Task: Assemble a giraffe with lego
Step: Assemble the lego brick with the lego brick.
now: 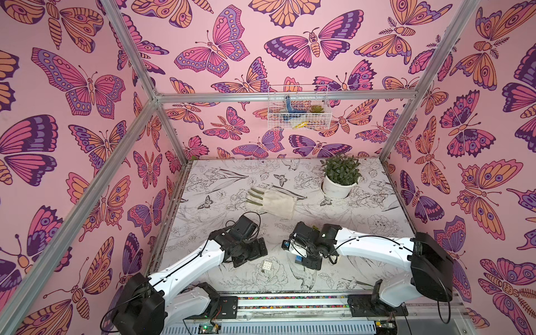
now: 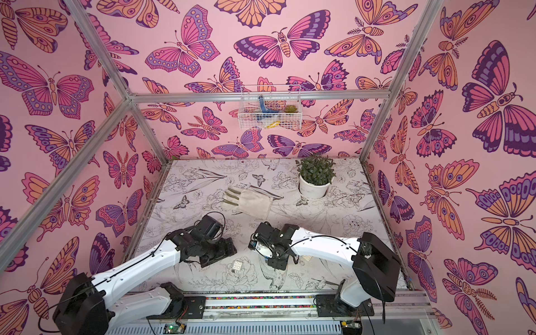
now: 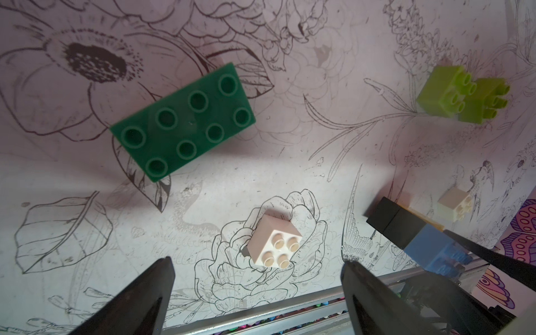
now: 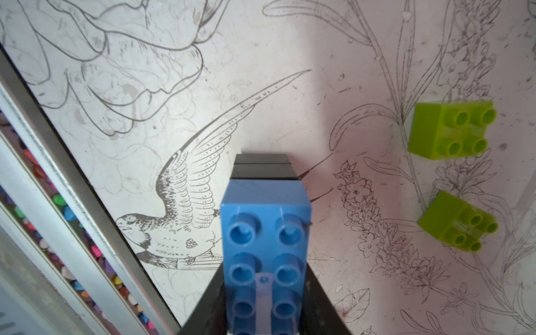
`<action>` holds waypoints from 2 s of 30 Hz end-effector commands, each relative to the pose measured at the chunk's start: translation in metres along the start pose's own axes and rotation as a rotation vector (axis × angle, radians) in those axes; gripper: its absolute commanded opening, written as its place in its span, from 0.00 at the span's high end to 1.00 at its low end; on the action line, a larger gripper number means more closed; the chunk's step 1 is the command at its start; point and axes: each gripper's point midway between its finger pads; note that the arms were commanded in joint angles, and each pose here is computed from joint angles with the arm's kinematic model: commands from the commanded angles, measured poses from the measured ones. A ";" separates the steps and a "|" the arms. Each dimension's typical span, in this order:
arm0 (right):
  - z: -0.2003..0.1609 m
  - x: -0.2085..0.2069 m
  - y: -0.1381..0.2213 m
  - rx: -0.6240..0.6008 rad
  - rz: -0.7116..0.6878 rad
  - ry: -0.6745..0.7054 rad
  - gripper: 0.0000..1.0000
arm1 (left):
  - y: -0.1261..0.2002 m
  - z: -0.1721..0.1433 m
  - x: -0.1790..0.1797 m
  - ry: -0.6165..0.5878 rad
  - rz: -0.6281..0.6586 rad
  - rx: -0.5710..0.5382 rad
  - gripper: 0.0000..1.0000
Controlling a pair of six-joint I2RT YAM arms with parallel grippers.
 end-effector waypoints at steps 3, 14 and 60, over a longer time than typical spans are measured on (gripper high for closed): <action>-0.007 -0.004 0.002 0.007 -0.006 -0.024 0.96 | -0.005 -0.007 0.003 -0.006 0.004 0.024 0.04; -0.003 -0.006 -0.002 0.005 0.006 -0.011 0.96 | -0.007 -0.010 0.005 0.000 0.004 0.033 0.04; -0.014 0.011 -0.034 0.093 0.104 -0.049 0.97 | -0.014 -0.011 0.002 -0.013 -0.019 0.043 0.04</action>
Point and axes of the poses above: each gripper's point midway between its finger pads, its own y axis back along the fingers, its own x axis along the line the jaws close on, z = x × y, and after that the axes turned 3 degrees about -y, right-handed
